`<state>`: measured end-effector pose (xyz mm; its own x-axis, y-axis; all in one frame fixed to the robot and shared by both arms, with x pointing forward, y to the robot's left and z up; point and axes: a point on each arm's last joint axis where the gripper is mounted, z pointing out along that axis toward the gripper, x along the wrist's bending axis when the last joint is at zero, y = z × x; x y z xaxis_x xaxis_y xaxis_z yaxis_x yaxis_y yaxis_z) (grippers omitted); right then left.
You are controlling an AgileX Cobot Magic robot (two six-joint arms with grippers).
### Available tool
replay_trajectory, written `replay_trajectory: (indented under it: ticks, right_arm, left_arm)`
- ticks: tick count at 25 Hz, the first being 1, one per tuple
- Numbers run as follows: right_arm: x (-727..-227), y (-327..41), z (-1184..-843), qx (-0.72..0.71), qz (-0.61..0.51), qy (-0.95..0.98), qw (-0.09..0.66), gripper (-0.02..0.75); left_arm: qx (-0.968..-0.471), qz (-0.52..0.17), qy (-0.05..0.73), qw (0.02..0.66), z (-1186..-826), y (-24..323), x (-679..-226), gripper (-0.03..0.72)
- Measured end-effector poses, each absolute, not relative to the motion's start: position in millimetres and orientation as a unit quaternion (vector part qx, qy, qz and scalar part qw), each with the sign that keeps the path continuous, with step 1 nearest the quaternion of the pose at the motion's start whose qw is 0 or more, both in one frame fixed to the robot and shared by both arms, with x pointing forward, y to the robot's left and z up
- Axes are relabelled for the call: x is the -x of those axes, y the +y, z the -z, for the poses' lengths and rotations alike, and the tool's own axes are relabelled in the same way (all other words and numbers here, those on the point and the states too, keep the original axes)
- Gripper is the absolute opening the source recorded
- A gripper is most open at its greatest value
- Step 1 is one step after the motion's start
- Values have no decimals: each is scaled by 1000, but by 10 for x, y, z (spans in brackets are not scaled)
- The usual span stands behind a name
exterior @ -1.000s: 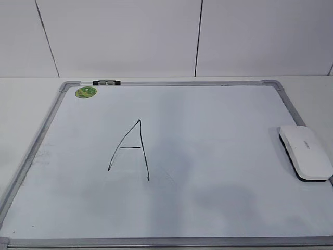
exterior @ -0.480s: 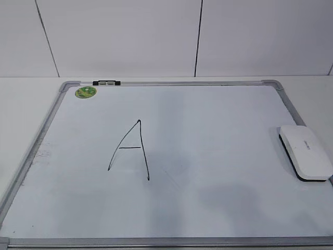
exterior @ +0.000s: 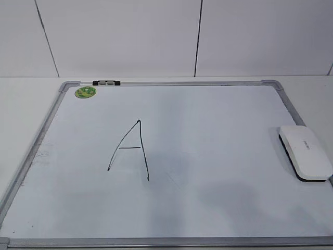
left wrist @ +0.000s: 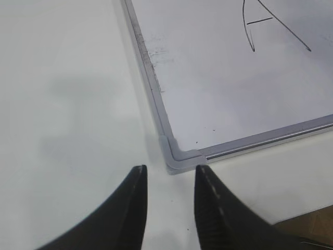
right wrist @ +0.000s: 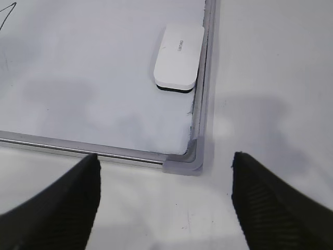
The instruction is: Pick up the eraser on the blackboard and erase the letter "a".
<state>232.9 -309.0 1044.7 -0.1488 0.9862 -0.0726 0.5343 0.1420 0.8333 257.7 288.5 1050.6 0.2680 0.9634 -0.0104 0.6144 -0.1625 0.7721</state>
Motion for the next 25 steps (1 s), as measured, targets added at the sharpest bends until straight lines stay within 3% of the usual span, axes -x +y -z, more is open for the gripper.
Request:
replay_trajectory:
  ticks: [19, 25]
  right_arm:
    - [-2331, -3089, -10450, -560, -340, 677, 335, 594]
    - [-2294, -3097, -10449, -556, -350, 672, 342, 594]
  left_arm:
    - [-717, -256, 547, 347, -10509, 2884, -2562, 235]
    - [-701, -289, 530, 380, -10520, 2906, -2404, 235]
